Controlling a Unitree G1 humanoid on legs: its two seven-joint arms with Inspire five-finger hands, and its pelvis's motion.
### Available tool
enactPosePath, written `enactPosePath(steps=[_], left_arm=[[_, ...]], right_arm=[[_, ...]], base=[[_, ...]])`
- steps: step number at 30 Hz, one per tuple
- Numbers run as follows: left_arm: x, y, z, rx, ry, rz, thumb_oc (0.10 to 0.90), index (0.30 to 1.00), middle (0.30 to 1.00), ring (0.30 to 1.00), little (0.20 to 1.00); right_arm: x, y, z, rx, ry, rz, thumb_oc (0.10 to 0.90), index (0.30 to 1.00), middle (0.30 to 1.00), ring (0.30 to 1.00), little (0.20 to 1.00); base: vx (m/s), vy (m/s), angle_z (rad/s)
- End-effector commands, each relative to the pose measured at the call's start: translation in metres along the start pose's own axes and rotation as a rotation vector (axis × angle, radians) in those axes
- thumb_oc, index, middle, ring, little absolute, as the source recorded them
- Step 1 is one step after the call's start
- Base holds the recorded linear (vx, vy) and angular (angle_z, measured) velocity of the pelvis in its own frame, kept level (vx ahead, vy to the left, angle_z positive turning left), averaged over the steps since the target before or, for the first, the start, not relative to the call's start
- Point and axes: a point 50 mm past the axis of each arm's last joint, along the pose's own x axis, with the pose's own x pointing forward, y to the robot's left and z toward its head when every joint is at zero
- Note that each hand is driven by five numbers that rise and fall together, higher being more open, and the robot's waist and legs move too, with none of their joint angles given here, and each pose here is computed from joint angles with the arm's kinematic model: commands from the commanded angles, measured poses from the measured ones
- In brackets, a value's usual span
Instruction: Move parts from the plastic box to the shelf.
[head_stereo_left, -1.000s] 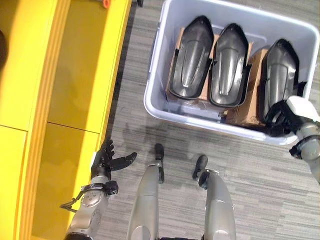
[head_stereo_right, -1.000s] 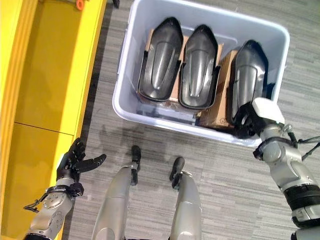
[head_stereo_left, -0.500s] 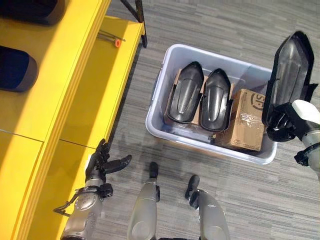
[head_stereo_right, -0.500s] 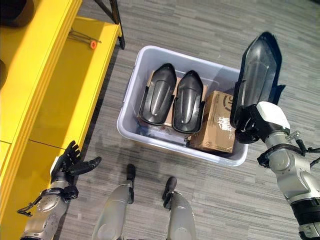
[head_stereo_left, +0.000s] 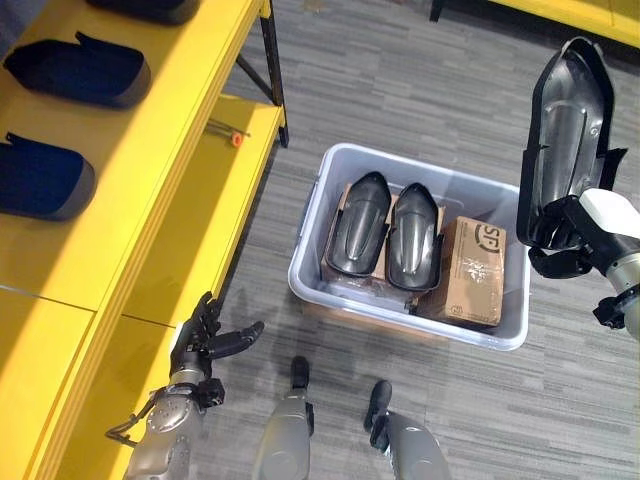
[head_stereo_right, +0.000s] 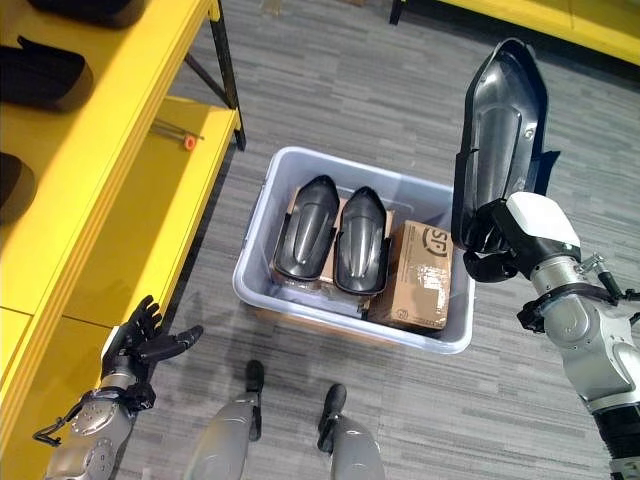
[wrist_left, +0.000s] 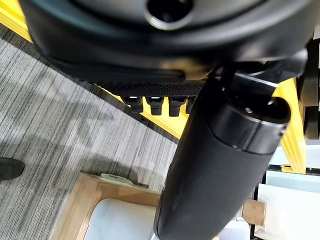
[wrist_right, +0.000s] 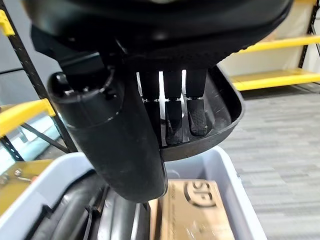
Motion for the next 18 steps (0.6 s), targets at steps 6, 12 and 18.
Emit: enactPosePath(steps=[6,12,18], left_arm=[[-0.007,0.007,-0.003,0.024,-0.033,0.016,0.9,1.0,1.0,1.0,1.0],[-0.008,0.008,-0.007,0.019,-0.017,0.022,0.9,1.0,1.0,1.0,1.0],[-0.01,0.005,-0.01,-0.012,-0.008,0.027,0.9,1.0,1.0,1.0,1.0]], right_arm=[[0.015,-0.075,0.022,-0.156,-0.106,-0.207,0.4,0.3,0.3,0.3,0.3],[0.024,-0.081,0.036,-0.193,-0.152,-0.183,0.4,0.3,0.3,0.3,0.3],[0.038,-0.084,0.058,-0.21,-0.222,-0.176,0.4,0.3,0.3,0.3,0.3]], base=[[0.01,-0.003,-0.02],[0.0,-0.043,-0.1],[-0.02,-0.093,-0.07]])
